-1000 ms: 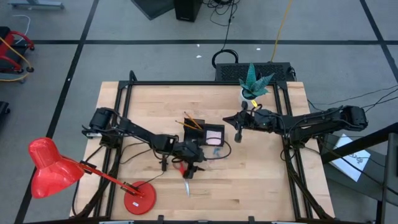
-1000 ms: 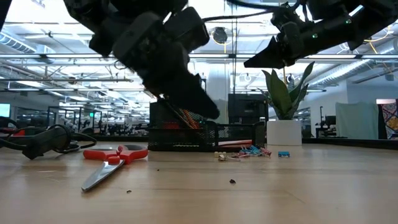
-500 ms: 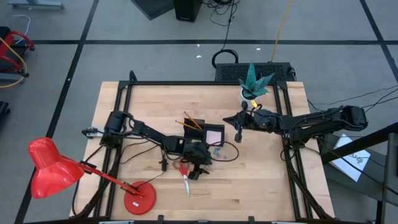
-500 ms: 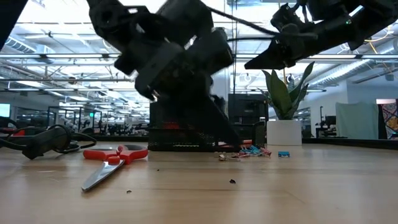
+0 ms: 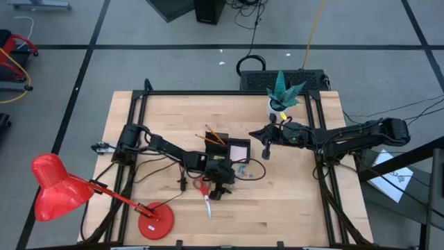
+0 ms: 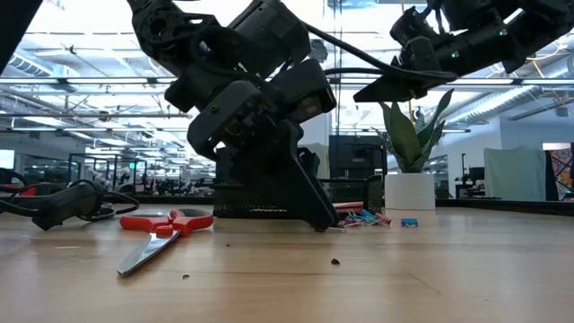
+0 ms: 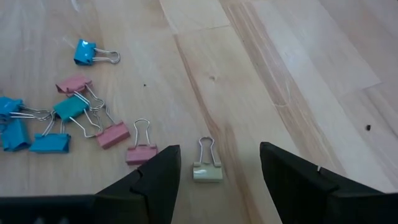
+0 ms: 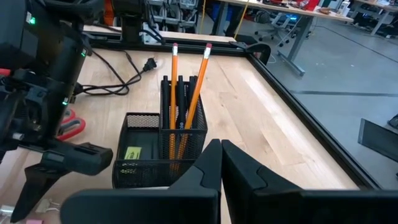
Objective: Pick and place office supplies into organizer
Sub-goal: Put the green binder clip into the black desk organizer
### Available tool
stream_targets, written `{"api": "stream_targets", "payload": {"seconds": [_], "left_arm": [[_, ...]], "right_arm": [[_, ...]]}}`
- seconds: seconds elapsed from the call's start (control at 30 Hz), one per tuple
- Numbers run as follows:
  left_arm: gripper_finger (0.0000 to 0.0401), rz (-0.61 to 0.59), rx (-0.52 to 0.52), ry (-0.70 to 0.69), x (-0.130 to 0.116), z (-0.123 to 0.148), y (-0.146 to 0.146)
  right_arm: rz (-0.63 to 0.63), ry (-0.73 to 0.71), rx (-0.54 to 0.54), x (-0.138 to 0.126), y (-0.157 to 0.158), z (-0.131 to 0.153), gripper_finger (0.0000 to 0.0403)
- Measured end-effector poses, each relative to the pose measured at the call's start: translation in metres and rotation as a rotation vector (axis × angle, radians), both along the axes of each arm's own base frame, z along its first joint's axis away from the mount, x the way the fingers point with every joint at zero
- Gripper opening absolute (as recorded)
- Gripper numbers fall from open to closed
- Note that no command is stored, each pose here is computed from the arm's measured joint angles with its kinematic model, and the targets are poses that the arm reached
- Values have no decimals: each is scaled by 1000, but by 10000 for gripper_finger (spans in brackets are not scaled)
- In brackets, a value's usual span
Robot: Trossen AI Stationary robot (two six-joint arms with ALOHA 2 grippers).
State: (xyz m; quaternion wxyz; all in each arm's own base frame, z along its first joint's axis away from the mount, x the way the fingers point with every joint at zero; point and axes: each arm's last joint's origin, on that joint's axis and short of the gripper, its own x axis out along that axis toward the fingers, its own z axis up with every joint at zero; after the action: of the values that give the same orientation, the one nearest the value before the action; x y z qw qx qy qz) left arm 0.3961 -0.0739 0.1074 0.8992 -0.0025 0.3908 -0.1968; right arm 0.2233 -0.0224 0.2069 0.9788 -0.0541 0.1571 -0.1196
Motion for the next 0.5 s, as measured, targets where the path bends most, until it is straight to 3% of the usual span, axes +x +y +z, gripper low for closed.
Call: {"api": "stream_targets", "payload": {"seconds": [0.5], "left_arm": [[227,-6,71,36,-4,-3,1]], "right_arm": [[0,-1,0,0,0,0,0]]}}
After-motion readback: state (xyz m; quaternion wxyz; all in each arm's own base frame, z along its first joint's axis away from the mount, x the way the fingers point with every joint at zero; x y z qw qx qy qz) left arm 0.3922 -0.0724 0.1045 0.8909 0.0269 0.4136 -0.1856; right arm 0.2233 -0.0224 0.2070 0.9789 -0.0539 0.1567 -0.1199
